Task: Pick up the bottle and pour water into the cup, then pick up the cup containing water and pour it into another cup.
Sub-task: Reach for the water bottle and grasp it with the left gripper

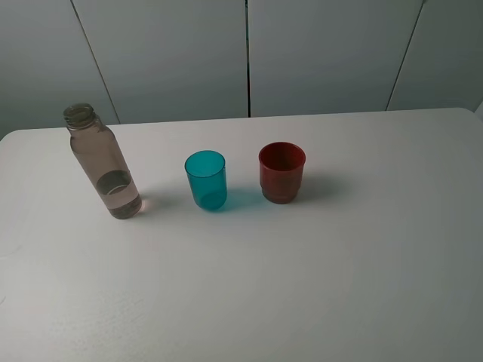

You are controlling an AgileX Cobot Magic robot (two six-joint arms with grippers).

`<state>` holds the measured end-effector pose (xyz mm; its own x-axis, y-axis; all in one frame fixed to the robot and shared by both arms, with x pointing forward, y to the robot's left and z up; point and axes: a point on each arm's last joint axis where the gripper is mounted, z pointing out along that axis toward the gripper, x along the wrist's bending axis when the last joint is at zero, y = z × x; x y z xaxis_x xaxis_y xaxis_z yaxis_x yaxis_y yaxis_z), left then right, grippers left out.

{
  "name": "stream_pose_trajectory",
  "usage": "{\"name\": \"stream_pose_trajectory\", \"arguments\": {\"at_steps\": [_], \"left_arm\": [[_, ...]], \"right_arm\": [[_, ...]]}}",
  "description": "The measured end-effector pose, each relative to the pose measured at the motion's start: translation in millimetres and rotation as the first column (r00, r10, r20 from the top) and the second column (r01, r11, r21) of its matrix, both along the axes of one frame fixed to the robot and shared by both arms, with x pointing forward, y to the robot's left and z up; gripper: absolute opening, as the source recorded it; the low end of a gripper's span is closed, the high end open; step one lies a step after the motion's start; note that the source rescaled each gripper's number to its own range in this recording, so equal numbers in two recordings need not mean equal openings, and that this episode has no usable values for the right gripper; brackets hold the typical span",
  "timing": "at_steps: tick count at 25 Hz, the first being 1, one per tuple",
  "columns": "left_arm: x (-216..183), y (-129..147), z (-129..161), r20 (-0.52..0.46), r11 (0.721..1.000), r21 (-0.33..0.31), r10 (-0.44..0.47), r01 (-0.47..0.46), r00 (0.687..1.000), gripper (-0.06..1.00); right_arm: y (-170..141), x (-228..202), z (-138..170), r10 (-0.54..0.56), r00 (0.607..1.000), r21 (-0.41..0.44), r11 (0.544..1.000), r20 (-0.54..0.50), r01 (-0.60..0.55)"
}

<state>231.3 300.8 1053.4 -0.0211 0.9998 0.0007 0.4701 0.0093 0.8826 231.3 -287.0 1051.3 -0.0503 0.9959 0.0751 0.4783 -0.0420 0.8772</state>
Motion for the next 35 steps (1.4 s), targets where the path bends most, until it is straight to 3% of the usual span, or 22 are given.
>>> {"name": "stream_pose_trajectory", "arguments": {"at_steps": [35], "left_arm": [[0.0,0.0,0.0,0.000,1.000,-0.005,0.003,-0.003,1.000,0.99]], "right_arm": [[0.0,0.0,0.0,0.000,1.000,0.000,1.000,0.000,0.000]]}}
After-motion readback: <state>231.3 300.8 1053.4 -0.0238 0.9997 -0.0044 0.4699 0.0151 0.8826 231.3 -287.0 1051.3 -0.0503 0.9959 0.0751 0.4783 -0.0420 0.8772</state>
